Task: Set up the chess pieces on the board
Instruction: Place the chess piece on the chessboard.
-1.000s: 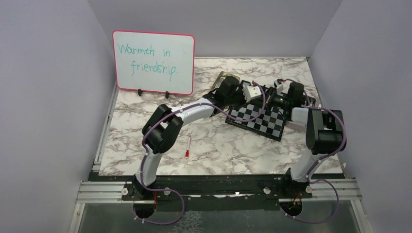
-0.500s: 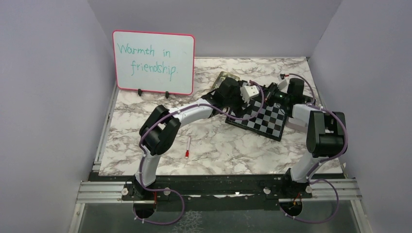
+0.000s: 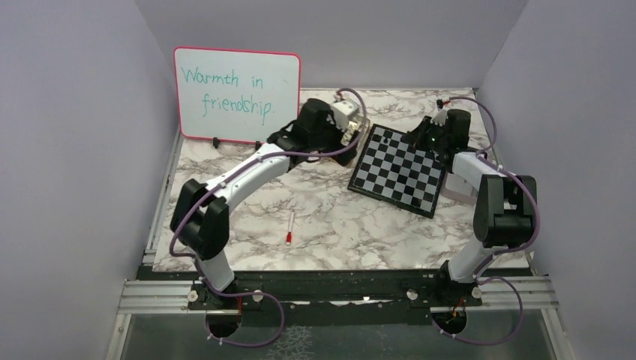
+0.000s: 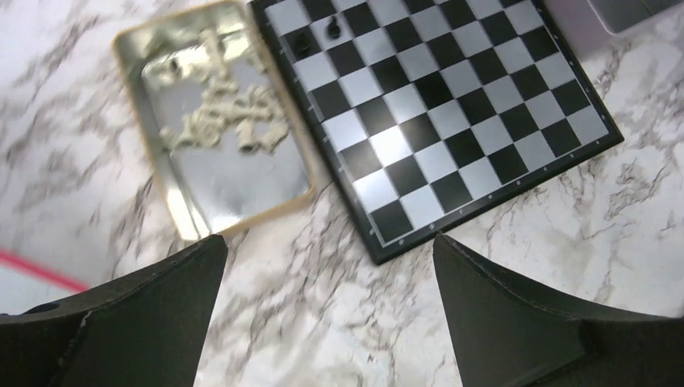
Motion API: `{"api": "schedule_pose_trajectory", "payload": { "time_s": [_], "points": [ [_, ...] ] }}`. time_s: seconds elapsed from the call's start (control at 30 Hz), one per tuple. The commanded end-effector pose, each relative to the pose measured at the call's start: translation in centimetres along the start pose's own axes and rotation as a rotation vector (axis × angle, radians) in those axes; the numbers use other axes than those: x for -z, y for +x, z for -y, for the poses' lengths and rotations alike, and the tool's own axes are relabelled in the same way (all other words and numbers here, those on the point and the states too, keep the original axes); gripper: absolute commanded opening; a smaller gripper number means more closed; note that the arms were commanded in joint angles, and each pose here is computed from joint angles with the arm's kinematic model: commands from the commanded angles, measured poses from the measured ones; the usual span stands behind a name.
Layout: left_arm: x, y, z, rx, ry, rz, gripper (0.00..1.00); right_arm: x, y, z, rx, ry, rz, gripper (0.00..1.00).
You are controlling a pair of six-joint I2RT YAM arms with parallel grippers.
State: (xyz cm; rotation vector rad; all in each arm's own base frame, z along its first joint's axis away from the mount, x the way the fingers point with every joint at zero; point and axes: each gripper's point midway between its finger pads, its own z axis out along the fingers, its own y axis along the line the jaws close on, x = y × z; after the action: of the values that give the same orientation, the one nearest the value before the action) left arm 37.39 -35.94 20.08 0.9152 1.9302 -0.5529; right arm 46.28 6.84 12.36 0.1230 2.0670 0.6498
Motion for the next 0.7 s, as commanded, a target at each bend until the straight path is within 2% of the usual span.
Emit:
{"api": "schedule_pose_trajectory", "payload": {
  "time_s": [0.0,0.17,0.37,0.57,0.67],
  "points": [
    [5.3,3.5,-2.8,0.364,0.046,-0.052,0.99,0.0,-2.2,0.4,0.158,0.115,0.043,0.09],
    [8.9,5.1,-3.9,0.457,-0.002,-0.003,0.99,-1.4,-2.4,0.1,0.265,0.202,0.022,0.09],
    [11.8,7.7,-2.6,0.497,-0.031,0.036,0.99,-3.2,-1.5,0.9,0.319,0.256,-0.024,0.09],
    [13.3,11.0,-1.9,0.448,-0.051,-0.013,0.99,-4.6,0.7,1.8,0.345,0.306,-0.091,0.09],
    [13.5,11.1,-1.8,0.426,-0.055,-0.022,0.99,-4.9,1.3,2.3,0.335,0.32,-0.113,0.08]
  ]
}}
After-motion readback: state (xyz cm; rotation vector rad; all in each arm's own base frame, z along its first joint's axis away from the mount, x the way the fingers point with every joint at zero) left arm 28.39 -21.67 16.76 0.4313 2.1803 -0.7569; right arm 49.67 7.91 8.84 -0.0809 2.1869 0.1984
